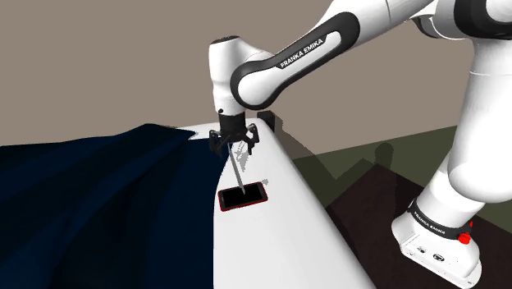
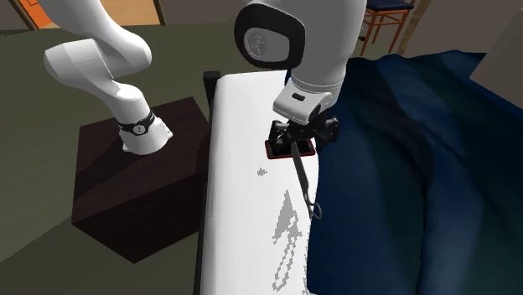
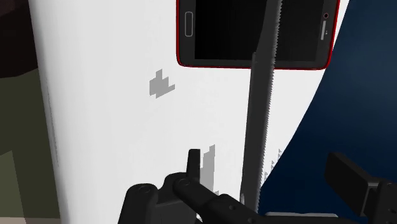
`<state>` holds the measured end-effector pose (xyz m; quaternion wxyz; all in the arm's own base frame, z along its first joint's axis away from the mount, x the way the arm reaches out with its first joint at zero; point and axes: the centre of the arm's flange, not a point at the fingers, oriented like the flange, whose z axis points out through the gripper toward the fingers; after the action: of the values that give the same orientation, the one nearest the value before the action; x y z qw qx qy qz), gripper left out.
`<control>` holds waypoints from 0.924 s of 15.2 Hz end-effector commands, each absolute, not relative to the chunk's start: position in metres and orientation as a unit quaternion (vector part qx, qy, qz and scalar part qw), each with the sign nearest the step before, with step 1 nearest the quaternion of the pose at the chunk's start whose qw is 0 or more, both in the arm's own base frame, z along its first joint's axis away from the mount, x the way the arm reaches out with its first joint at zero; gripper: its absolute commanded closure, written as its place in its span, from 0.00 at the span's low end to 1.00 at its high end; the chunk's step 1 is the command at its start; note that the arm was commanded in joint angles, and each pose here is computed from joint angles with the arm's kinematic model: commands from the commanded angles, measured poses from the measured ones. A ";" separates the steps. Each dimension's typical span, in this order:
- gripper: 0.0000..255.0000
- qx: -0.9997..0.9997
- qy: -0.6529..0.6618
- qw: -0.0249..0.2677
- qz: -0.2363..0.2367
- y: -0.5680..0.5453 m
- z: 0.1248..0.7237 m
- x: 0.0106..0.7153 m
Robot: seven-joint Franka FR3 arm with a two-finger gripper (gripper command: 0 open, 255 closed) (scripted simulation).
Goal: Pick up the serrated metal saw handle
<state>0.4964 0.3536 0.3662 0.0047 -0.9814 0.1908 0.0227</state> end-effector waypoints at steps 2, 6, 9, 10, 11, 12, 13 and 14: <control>0.00 -0.981 0.192 0.004 0.022 0.358 0.350 0.499; 0.00 -0.981 0.192 0.004 0.022 0.358 0.329 0.499; 1.00 -0.981 0.192 0.004 0.022 0.359 0.327 0.499; 1.00 -0.981 0.192 0.004 0.022 0.358 0.327 0.499; 1.00 -0.981 0.193 0.004 0.022 0.358 0.327 0.499; 1.00 -0.981 0.193 0.004 0.022 0.358 0.327 0.499; 1.00 -0.981 0.192 0.004 0.022 0.358 0.327 0.499; 1.00 -0.981 0.192 0.004 0.022 0.358 0.327 0.499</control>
<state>0.4994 0.3584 0.3271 0.0043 -0.9810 0.1925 0.0218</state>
